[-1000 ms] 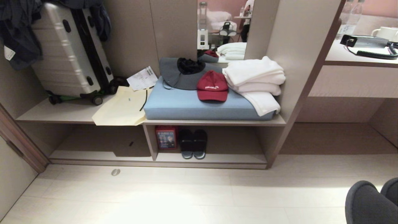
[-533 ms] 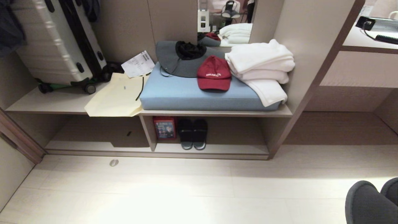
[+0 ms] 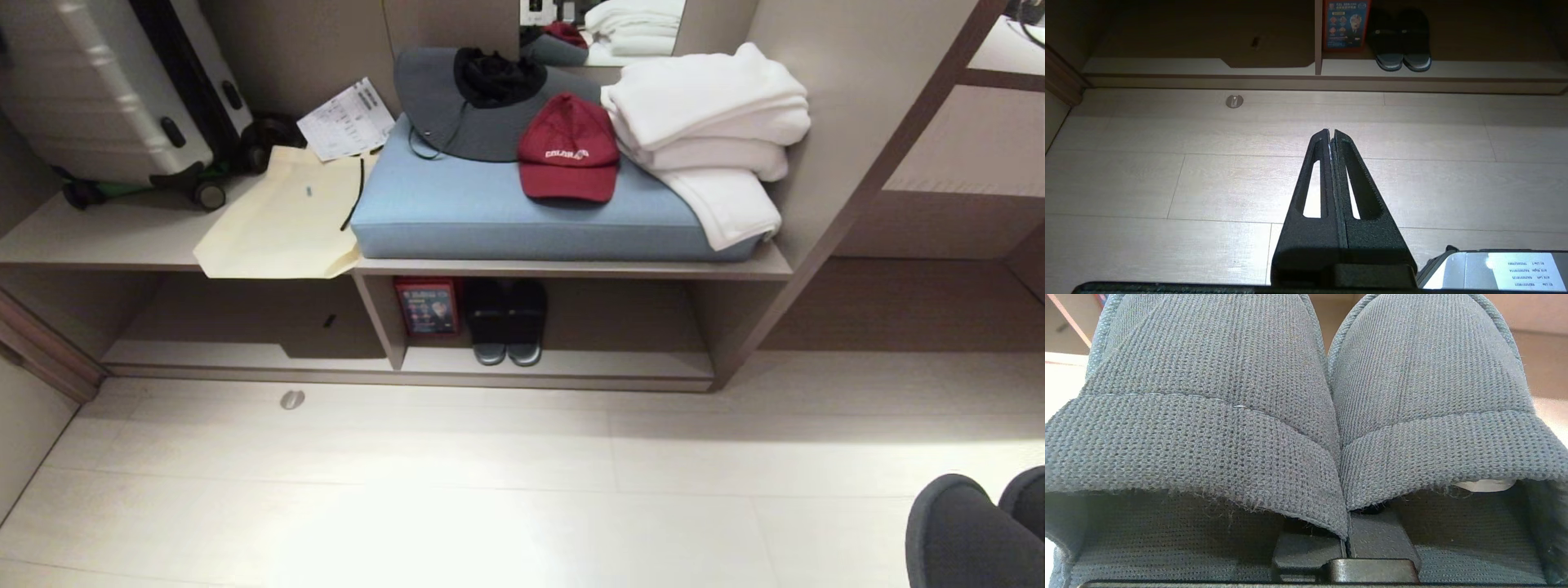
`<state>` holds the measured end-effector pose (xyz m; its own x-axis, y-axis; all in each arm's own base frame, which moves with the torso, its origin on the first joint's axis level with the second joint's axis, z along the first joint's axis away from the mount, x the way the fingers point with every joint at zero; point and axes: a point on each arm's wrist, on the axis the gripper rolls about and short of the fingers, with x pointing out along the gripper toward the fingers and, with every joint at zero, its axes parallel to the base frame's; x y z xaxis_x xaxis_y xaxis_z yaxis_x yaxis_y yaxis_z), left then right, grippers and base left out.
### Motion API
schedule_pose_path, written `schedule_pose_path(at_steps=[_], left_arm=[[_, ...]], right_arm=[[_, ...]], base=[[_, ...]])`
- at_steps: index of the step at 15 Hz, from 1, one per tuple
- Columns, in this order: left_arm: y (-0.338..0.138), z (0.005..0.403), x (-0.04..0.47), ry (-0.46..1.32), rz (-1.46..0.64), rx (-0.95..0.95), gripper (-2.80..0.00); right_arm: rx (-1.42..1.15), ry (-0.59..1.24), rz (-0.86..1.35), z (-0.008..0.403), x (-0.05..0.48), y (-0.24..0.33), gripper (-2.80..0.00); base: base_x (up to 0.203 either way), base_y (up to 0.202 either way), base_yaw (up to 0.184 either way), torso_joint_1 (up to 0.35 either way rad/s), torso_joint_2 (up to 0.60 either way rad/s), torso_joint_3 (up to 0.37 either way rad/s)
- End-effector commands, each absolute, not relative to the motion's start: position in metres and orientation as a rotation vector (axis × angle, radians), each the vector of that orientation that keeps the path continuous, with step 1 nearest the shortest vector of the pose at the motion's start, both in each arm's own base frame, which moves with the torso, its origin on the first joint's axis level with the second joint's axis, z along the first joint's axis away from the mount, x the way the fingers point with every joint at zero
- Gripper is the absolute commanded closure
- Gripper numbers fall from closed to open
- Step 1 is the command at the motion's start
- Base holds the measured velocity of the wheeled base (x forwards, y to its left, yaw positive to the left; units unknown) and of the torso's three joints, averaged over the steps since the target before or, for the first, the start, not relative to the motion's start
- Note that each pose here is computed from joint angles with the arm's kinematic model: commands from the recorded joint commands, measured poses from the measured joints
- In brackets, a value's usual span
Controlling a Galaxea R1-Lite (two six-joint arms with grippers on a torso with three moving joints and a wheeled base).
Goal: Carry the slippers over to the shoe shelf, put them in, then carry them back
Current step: Place the slippers into the shoe cabinet
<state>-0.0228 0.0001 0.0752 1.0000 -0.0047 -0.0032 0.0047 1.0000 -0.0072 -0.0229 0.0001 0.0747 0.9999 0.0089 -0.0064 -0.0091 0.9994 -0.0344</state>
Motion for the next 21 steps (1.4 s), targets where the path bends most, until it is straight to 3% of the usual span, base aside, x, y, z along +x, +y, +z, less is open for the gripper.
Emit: schedule_pose_path(at_steps=[1,21], left_arm=[[0.0001,0.0747,-0.0227,0.005,-0.004,-0.009,0.00],[0.0001,0.0747,-0.0227,0.005,-0.005,-0.011,0.00]], right_arm=[[-0.035,0.006,0.009,0.0742,-0.0229,0.0001,0.00],[-0.035,0.006,0.011,0.0742,-0.0229,0.0002,0.00]], base=[[0.000,0.000,0.000,0.003,0.00,-0.193],[0.000,0.000,0.000,0.001,0.00,-0.199]])
